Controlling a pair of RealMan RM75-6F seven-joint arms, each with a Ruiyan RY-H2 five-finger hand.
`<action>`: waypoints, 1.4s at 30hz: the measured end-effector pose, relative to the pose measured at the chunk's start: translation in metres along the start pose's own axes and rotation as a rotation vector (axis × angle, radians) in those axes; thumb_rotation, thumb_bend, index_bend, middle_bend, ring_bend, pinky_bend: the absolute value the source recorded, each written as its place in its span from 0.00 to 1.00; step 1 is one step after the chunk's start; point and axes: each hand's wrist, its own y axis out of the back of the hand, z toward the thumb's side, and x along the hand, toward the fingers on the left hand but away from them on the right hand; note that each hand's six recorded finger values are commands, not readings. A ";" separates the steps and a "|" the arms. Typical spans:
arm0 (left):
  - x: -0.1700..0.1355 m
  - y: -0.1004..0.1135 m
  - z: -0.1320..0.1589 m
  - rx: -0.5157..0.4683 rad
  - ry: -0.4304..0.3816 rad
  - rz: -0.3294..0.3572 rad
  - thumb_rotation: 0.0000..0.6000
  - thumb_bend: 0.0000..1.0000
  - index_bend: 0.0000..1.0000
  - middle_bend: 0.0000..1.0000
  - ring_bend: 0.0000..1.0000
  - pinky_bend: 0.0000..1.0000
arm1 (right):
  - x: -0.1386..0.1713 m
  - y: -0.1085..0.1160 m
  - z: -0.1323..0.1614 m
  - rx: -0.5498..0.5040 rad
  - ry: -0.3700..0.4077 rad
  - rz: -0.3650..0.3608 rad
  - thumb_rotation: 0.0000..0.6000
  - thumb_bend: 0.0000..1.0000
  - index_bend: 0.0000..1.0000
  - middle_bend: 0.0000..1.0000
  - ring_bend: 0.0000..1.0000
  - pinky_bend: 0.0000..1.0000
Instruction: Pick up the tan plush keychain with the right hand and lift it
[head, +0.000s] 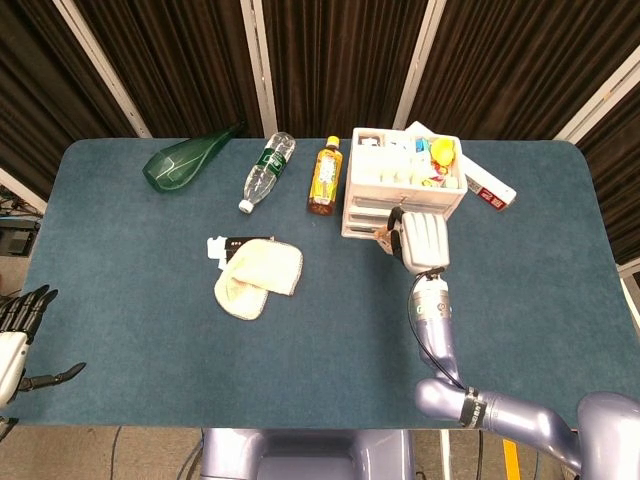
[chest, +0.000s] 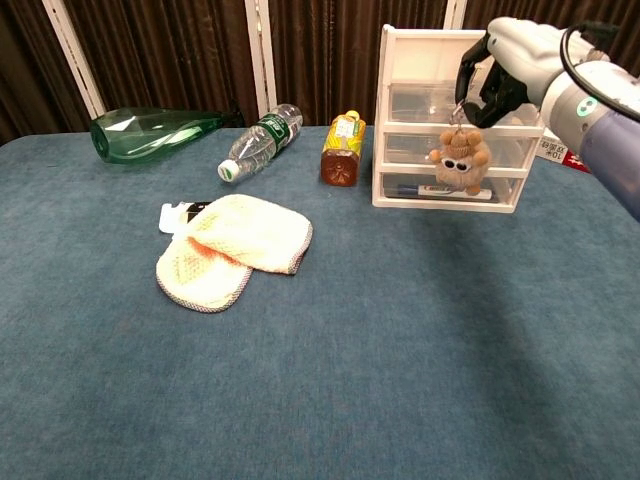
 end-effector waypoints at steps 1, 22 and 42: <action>0.000 0.000 0.000 0.000 0.000 0.000 0.79 0.06 0.00 0.00 0.00 0.00 | -0.001 0.002 0.000 -0.004 -0.001 -0.009 1.00 0.48 0.64 1.00 1.00 1.00; 0.000 0.000 0.001 -0.005 -0.002 0.000 0.79 0.06 0.00 0.00 0.00 0.00 | -0.005 0.004 -0.001 -0.033 0.036 -0.170 1.00 0.48 0.65 1.00 1.00 1.00; -0.001 -0.002 0.002 -0.001 -0.004 -0.006 0.79 0.06 0.00 0.00 0.00 0.00 | -0.019 0.000 -0.023 -0.062 -0.015 -0.200 1.00 0.49 0.65 1.00 1.00 1.00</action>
